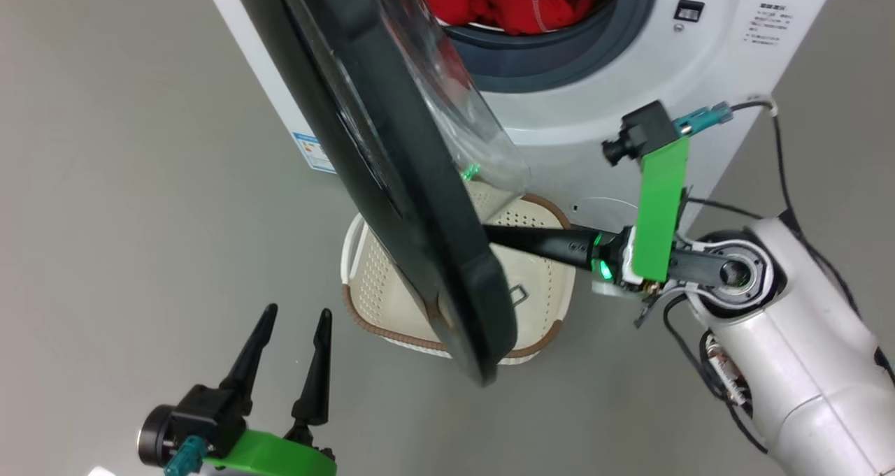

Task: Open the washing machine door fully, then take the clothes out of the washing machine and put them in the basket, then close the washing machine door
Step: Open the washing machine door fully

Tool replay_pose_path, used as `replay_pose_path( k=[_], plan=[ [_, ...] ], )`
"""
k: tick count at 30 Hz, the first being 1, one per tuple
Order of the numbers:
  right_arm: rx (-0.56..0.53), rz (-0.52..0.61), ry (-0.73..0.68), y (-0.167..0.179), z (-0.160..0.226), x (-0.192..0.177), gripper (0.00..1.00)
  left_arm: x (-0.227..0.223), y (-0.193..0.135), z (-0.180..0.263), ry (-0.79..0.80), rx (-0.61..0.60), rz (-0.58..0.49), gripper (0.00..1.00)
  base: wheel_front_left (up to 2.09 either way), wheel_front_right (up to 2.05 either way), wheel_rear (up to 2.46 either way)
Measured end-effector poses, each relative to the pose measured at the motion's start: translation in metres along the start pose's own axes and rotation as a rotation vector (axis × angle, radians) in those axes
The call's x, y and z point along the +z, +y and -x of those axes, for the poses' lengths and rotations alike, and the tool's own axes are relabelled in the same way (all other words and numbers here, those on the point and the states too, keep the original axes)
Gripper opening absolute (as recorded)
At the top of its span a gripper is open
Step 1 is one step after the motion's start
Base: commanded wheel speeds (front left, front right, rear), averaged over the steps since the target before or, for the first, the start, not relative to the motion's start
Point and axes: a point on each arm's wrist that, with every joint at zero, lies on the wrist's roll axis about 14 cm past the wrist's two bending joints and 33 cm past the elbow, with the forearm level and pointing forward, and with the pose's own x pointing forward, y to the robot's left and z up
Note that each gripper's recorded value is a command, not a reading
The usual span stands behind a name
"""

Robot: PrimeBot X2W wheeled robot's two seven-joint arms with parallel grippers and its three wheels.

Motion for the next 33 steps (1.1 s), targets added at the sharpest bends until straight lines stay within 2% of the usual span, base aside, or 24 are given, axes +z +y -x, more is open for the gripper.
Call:
replay_pose_path(
  k=[18,33],
  plan=[
    [0.110,-0.012,0.171,0.031,-0.052,-0.051,0.00,0.007,0.037,0.030,-0.015,0.134,-0.011,1.00,0.00,0.00,0.00],
    [0.161,-0.014,0.259,0.042,-0.077,-0.072,0.00,0.009,0.058,0.045,-0.015,0.213,-0.022,1.00,0.00,0.00,0.00]
  ],
)
